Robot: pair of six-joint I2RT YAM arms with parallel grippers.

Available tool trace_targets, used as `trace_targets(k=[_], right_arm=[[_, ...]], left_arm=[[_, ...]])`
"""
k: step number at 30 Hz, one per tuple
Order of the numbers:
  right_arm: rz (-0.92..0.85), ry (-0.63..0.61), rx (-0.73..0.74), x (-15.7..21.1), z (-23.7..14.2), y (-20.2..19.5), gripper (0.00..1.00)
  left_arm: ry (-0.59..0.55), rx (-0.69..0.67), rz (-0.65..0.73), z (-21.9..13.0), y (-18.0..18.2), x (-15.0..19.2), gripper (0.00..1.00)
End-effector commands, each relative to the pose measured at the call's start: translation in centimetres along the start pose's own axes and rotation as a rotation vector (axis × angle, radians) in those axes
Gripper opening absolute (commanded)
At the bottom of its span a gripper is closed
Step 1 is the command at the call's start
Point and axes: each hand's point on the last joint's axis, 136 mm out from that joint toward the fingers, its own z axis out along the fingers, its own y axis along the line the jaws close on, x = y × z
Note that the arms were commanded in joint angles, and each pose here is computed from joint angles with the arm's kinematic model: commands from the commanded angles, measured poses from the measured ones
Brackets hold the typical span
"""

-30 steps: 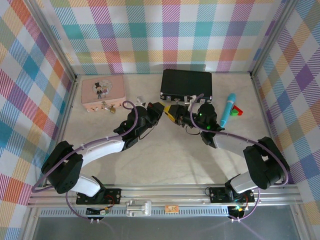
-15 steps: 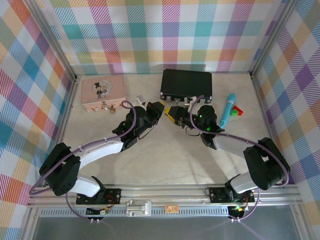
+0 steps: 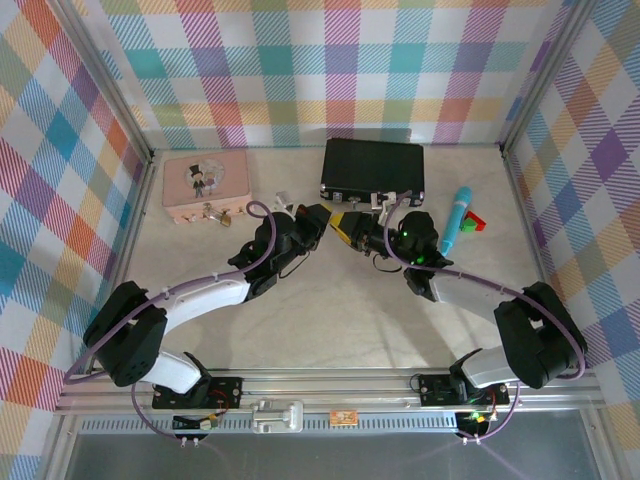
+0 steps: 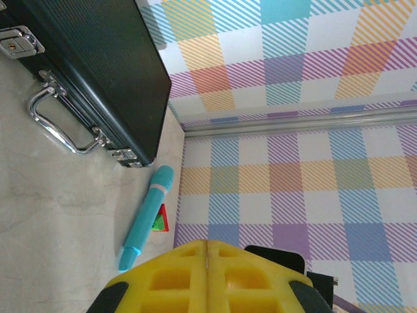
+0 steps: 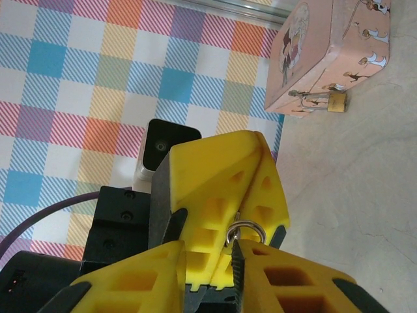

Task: Unlock the padlock with the key

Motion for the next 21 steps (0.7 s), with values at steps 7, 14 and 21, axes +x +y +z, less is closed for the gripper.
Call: trace_targets(k=[7, 14, 21], right_arm=[[-0.010, 0.011, -0.083, 0.0, 1.0, 1.4, 0.23], [0.029, 0.013, -0.033, 0.0, 1.3, -0.3, 0.24], [-0.001, -0.007, 0.043, 0.1, 0.5, -1.4, 0.24]], left_arm=[[0.042, 0.048, -0.033, 0.4, -1.4, 1.0, 0.00], [0.031, 0.093, -0.043, 0.1, -2.3, 0.8, 0.00], [0.017, 0.073, -0.022, -0.5, -1.9, 0.5, 0.00]])
